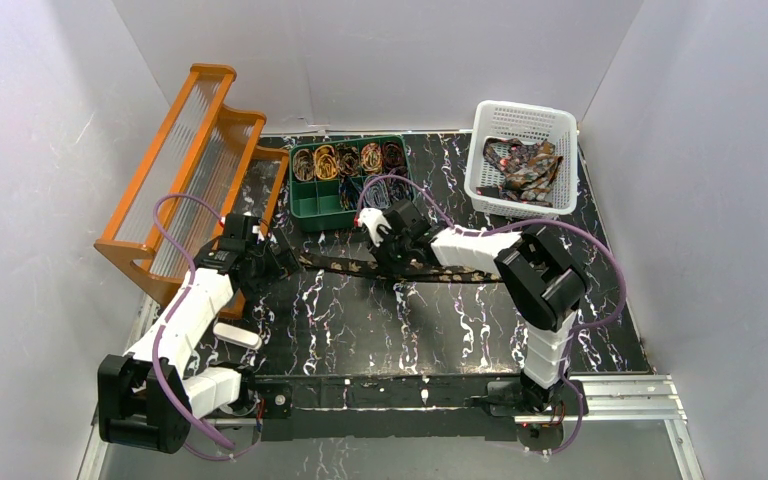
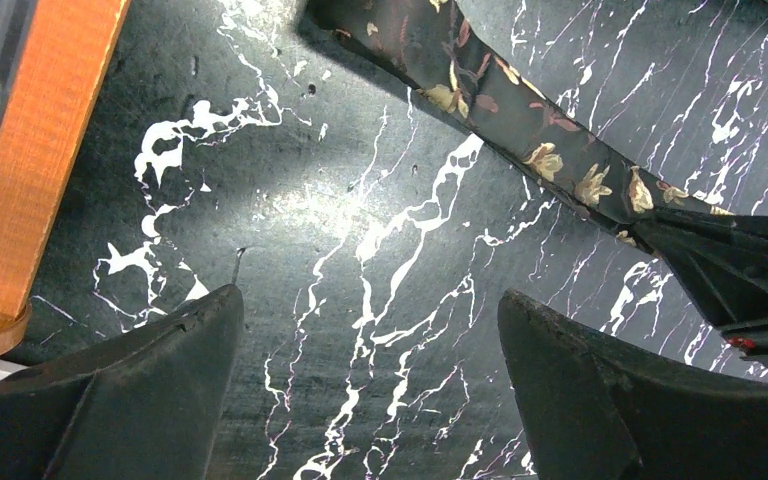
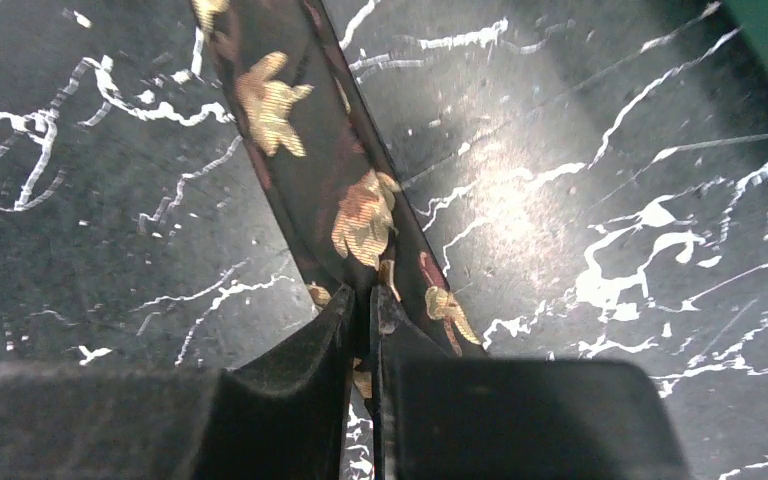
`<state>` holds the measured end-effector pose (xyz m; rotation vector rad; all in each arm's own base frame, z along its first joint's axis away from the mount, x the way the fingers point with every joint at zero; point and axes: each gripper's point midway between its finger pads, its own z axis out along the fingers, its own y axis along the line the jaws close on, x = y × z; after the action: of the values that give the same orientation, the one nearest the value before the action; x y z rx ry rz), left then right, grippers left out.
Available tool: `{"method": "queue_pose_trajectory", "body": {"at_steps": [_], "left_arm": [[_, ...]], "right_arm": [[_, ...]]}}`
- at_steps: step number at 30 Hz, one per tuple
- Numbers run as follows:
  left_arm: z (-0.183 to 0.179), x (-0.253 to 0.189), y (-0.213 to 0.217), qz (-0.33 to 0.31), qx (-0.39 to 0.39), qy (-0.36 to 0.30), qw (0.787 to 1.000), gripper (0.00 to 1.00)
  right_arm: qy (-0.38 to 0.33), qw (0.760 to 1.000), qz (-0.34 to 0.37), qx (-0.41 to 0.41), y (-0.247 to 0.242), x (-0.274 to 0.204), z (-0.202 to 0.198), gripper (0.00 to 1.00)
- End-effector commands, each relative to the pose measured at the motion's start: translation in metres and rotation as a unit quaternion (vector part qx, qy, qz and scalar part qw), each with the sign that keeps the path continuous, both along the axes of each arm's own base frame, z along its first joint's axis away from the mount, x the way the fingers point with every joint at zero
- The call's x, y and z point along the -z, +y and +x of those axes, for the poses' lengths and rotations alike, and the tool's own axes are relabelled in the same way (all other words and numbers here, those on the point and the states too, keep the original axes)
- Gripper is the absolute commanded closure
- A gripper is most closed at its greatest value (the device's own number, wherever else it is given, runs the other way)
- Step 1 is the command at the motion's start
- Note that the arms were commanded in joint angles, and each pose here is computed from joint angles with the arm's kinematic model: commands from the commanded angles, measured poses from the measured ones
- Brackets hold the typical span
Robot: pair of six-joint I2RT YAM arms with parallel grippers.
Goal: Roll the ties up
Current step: Flatten out the tie at the center of the board.
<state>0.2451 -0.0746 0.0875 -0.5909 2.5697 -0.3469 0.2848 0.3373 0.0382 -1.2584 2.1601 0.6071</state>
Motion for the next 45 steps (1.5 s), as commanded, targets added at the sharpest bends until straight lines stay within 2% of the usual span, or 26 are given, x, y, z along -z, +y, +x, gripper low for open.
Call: {"method": "queue_pose_trajectory", "body": {"at_steps": [1,5,8,10,12,15,18,24,25,28,30,32,35,37,40,45], "left_arm": [[0.000,-0.012,0.005,0.009,-0.003,-0.008,1.000,0.05],[-0.001,-0.012,0.006,0.011,-0.005,-0.008,1.000,0.05],[0.001,-0.014,0.006,0.011,-0.004,-0.012,1.000,0.05],[0.002,-0.016,0.006,0.012,-0.003,-0.014,1.000,0.05],[0.002,-0.019,0.006,0.013,0.002,-0.017,1.000,0.04],[0.003,-0.022,0.004,0.009,0.013,-0.024,1.000,0.04],[0.004,-0.027,0.000,0.003,0.030,-0.035,0.999,0.03],[0.005,-0.042,-0.012,-0.018,0.075,-0.064,0.995,0.03],[0.006,-0.046,-0.013,-0.019,0.079,-0.070,0.994,0.03],[0.008,-0.056,-0.015,-0.020,0.090,-0.088,0.992,0.02],[0.008,-0.061,-0.015,-0.020,0.092,-0.096,0.991,0.02],[0.008,-0.064,-0.015,-0.020,0.091,-0.102,0.990,0.02],[0.007,-0.067,-0.014,-0.019,0.089,-0.106,0.990,0.02],[0.006,-0.066,-0.013,-0.019,0.085,-0.106,0.991,0.02],[0.006,-0.067,-0.014,-0.021,0.088,-0.105,0.990,0.01],[0.006,-0.070,-0.015,-0.023,0.092,-0.109,0.990,0.02]], "right_arm": [[-0.006,0.999,-0.032,0.036,-0.007,0.010,0.012,0.82],[-0.015,0.998,-0.027,0.056,-0.007,0.000,0.017,0.82],[-0.025,0.997,-0.030,0.071,-0.013,-0.002,0.018,0.75],[-0.017,0.997,-0.027,0.067,-0.014,-0.003,0.014,0.62],[-0.011,0.998,-0.017,0.063,-0.012,-0.010,0.009,0.54],[-0.004,0.998,0.029,0.064,0.001,-0.034,0.007,0.44],[-0.011,0.994,0.072,0.077,0.010,-0.056,0.009,0.28],[-0.022,0.991,0.070,0.108,0.011,-0.049,0.024,0.17],[-0.024,0.990,0.066,0.122,0.011,-0.046,0.029,0.03],[-0.011,0.987,0.057,0.151,0.011,-0.046,0.038,0.01],[-0.019,0.978,0.055,0.200,0.004,-0.047,0.048,0.01],[-0.008,0.969,0.077,0.236,-0.003,-0.051,0.056,0.01],[0.064,0.969,0.123,0.202,0.008,-0.057,0.047,0.01],[0.086,0.973,0.101,0.191,0.006,-0.045,0.041,0.01],[0.106,0.979,0.099,0.141,0.012,-0.033,0.028,0.04],[0.095,0.986,0.085,0.107,0.011,-0.017,0.024,0.07]]}}
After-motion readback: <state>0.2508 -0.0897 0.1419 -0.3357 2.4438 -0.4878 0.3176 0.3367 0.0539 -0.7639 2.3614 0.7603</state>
